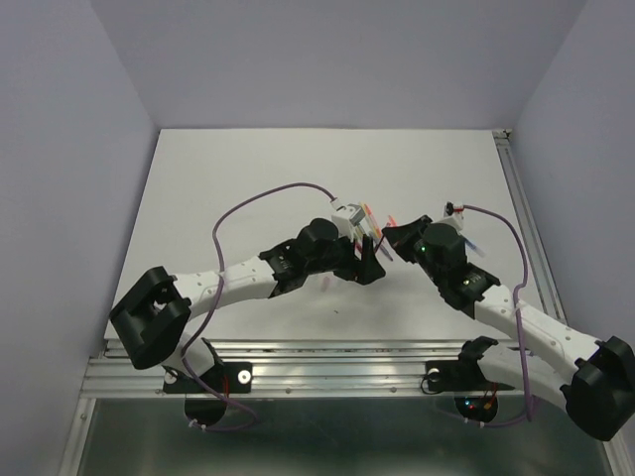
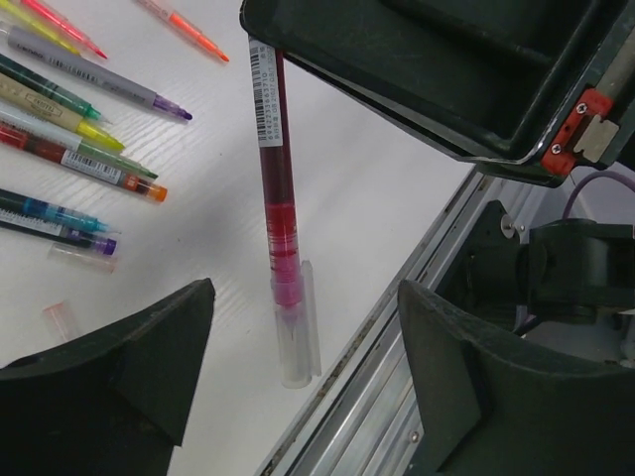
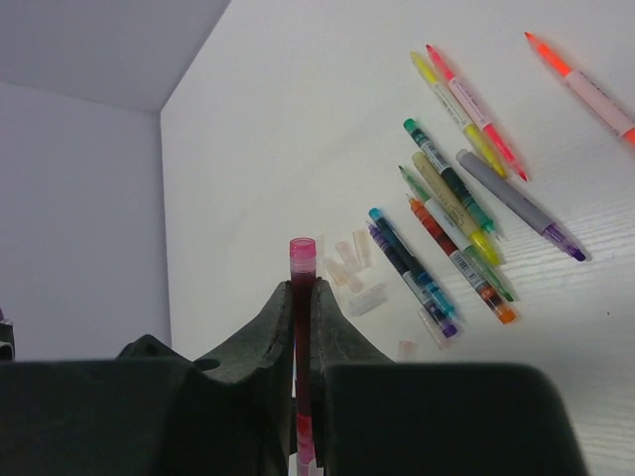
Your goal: Open the pen caps
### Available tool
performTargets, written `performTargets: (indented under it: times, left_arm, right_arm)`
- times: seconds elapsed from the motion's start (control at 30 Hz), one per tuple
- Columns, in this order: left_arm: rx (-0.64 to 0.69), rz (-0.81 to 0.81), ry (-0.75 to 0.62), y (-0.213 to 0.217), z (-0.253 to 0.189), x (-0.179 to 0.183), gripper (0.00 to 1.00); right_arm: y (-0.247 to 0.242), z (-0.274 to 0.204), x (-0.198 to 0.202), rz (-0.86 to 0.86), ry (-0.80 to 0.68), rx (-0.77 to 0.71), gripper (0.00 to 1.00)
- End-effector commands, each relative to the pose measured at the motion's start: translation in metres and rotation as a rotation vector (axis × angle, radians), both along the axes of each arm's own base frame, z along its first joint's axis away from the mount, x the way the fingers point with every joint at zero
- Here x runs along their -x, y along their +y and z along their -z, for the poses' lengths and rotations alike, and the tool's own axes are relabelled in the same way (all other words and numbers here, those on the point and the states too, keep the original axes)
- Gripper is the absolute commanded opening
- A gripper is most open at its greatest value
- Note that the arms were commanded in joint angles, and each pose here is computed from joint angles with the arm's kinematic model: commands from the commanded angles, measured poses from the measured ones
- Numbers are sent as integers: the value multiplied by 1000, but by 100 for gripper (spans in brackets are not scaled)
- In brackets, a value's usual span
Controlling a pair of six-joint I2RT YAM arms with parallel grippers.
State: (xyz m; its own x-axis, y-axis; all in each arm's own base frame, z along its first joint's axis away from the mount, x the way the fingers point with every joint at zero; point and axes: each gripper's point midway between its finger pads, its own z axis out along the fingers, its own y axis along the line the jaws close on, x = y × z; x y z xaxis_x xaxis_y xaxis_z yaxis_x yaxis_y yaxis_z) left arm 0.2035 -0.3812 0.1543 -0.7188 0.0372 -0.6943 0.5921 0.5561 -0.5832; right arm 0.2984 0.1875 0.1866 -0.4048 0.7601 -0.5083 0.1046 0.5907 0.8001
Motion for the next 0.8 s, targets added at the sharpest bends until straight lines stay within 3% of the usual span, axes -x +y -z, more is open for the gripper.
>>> performTargets:
  times: [0.0, 0.2, 0.3, 0.33, 0.37, 0.4, 0.6, 0.77]
  left_arm:
    - [54, 51, -59, -15, -24, -1, 74]
    - [54, 59, -50, -15, -23, 2, 53]
    - [57, 58, -55, -15, -25, 2, 33]
    - [52, 57, -54, -15, -23, 2, 16]
    - [50, 55, -55, -14, -23, 1, 5]
    - [47, 56, -51, -14, -21, 2, 0]
    - [47, 66, -18, -10, -16, 18, 0]
    - [34, 25, 60, 11, 4, 43, 0]
  right_arm:
    - [-5, -23, -11, 78, -68, -38, 1]
    - [-6, -24, -13, 89, -69, -27, 1]
    - [-2, -23, -14, 72, -65, -21, 1]
    - [-1, -23, -15, 68, -63, -20, 1]
    - [-1, -22, -15, 67, -63, -14, 1]
    - [0, -23, -16, 63, -66, -14, 1]
    - [-25, -25, -44, 249, -104, 96, 1]
    - [-60, -23, -87, 491, -76, 275, 1]
